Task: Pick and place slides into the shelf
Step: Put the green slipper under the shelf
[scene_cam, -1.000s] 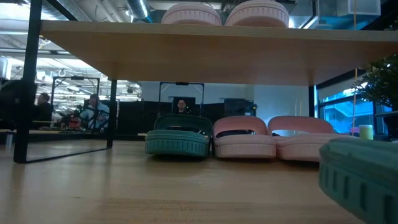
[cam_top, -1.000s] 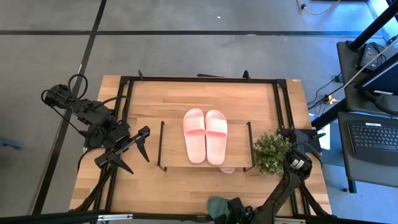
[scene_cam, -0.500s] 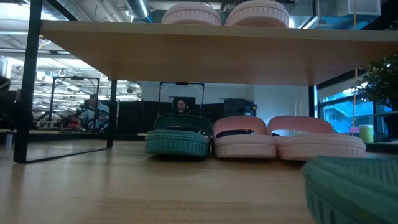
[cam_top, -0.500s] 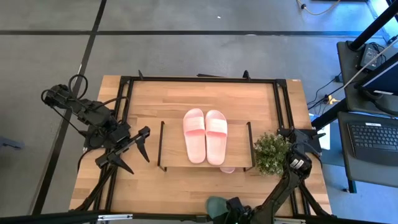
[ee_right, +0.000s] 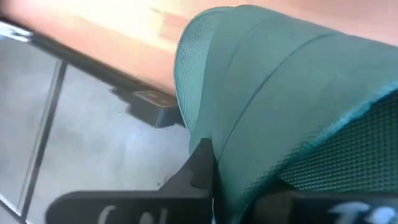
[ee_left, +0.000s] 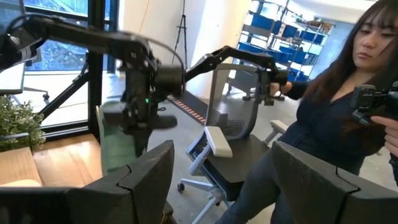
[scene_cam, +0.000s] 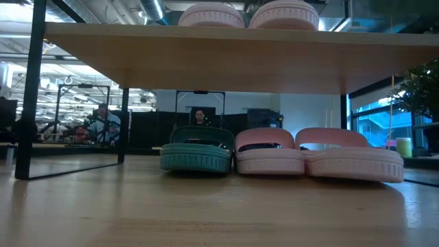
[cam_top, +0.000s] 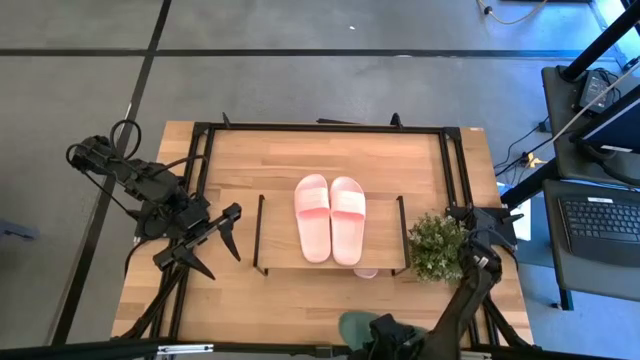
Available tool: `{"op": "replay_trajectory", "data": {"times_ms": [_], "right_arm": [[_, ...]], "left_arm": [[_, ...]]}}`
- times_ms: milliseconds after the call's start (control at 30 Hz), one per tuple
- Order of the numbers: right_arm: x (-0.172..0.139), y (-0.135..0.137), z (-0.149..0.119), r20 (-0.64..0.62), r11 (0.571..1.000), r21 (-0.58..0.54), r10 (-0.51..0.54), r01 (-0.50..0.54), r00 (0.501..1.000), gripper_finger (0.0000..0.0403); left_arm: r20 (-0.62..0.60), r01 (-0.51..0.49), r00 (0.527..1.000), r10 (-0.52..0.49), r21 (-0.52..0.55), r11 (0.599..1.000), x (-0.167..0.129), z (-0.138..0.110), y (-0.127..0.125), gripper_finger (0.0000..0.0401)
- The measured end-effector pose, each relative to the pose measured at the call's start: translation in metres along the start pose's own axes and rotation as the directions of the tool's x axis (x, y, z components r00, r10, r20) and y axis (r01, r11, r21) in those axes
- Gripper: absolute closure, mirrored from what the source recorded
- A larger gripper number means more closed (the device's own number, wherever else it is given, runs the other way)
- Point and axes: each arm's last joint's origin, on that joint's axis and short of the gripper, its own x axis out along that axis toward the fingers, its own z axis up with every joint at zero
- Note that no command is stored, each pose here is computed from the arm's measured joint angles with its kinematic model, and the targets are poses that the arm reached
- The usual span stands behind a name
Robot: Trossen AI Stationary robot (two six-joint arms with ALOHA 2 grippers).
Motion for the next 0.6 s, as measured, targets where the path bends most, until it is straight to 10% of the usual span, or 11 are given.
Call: {"op": "replay_trajectory", "data": {"times_ms": [600], "right_arm": [[-0.076,0.039,0.099,0.102,0.930,-0.241,0.309,-0.278,0.946,0.0389]], "left_arm": [[0.005,-0.007,1.000,0.007,0.042,0.999,0.000,0.000,0.000,0.0142]]}}
